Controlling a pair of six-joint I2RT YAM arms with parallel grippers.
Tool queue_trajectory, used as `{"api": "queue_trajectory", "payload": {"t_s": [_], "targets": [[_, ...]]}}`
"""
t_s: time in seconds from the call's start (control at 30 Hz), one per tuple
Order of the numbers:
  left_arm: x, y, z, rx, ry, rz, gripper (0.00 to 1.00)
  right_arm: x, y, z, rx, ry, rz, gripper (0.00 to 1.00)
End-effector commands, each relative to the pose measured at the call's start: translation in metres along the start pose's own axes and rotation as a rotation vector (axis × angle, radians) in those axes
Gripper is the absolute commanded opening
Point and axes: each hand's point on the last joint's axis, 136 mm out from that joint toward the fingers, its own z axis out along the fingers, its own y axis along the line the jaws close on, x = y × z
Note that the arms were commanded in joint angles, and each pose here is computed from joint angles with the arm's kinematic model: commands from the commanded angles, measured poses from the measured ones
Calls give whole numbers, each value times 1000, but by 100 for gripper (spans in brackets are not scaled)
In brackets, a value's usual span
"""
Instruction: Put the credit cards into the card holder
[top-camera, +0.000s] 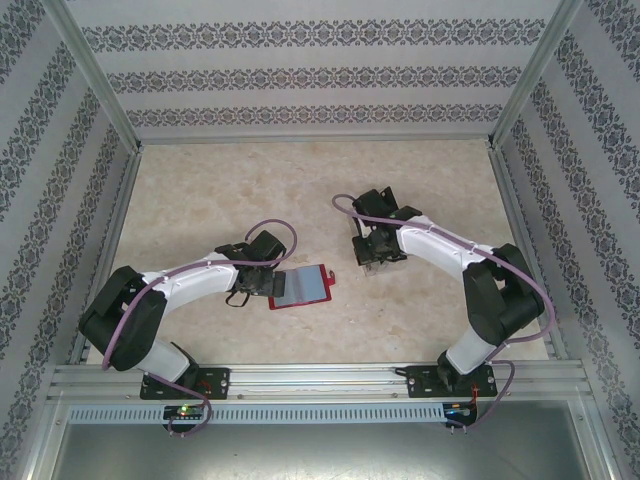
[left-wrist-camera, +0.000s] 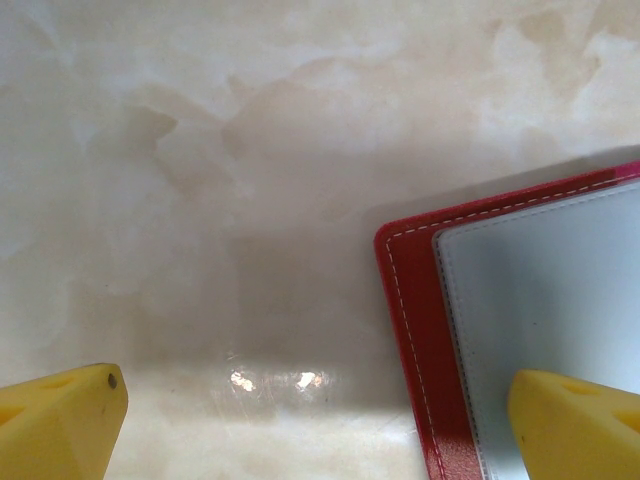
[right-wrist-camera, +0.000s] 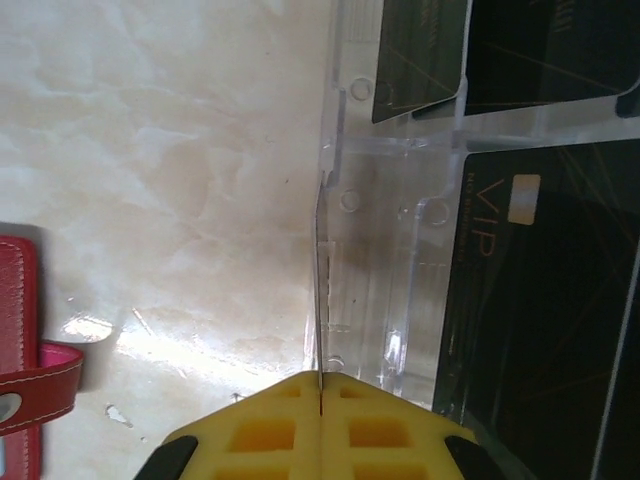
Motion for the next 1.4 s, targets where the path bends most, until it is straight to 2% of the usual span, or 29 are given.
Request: {"api": "queue_trajectory", "payload": {"t_s": [0.0, 0.33, 0.53, 0.6, 0.8, 1.1, 1.37], "targets": [[-7, -3, -6, -5, -23, 17, 98, -17, 12, -29, -75, -65, -2, 0], [-12, -2, -10, -17, -31, 20, 98, -35, 31, -86, -198, -202, 35, 0], [-19, 3, -20, -44, -63, 20, 99, -34, 63, -108, -440, -274, 152, 0], [-20, 5, -23, -50, -64, 29, 99, -31, 75, -107, -529, -286, 194, 0], [-14, 6, -21, -58, -36, 64, 98, -18, 104, -88, -670, -286, 258, 0], [1, 5, -13, -59, -4, 84, 99, 5, 140, -44, -746, -229, 251, 0], [11, 14, -4, -100, 18, 78, 98, 13, 150, -21, -779, -215, 234, 0]]}}
